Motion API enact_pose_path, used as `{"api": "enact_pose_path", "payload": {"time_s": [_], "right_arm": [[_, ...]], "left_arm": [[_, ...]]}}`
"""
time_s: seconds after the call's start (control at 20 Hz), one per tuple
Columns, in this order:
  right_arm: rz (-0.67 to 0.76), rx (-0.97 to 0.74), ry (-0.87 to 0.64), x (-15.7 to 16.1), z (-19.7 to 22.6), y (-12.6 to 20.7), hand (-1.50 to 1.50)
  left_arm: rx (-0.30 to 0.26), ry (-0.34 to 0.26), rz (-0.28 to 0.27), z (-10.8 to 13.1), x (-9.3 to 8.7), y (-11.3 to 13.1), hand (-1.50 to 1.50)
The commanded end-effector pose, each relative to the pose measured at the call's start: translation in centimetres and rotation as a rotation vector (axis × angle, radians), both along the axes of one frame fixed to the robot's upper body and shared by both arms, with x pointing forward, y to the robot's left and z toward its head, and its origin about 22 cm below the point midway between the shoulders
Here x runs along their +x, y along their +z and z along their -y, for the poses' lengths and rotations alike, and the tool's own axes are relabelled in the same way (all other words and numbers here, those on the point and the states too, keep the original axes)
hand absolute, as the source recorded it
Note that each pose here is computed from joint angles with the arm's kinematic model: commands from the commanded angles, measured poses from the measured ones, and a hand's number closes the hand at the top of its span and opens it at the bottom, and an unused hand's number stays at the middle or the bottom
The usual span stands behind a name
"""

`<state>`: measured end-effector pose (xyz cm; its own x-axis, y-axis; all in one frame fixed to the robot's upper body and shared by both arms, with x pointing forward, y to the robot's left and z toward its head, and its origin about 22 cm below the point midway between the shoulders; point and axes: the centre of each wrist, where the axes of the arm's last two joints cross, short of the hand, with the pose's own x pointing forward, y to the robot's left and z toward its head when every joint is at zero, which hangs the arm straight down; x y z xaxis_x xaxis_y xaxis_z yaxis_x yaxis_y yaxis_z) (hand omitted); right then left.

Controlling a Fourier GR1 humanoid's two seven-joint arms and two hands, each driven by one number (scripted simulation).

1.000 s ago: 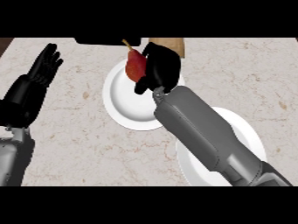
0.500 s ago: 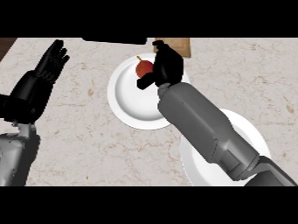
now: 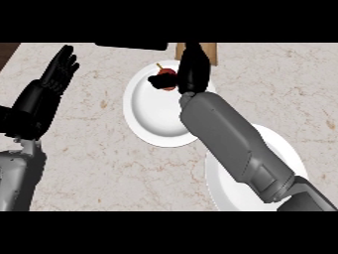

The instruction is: Pick the pear from the plate and place it in the plate

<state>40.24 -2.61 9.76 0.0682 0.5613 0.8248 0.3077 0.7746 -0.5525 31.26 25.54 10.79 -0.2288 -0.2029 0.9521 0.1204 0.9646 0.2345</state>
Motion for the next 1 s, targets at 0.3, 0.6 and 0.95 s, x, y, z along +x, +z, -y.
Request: {"api": "enact_pose_path", "payload": {"time_s": [0.3, 0.6, 0.95], "right_arm": [[0.125, 0.266, -0.073, 0.3, 1.8, 0.5, -1.50], [0.153, 0.289, -0.053, -2.2, 6.8, -1.9, -1.50], [0.161, 0.273, -0.016, -6.9, 13.5, -3.0, -1.50]], "left_arm": [[0.002, 0.075, -0.023, -1.7, -1.1, -0.1, 0.00], [0.003, 0.106, -0.017, -2.0, -1.4, -0.3, 0.00], [0.006, 0.121, -0.015, -2.9, -1.1, -0.2, 0.00]]}}
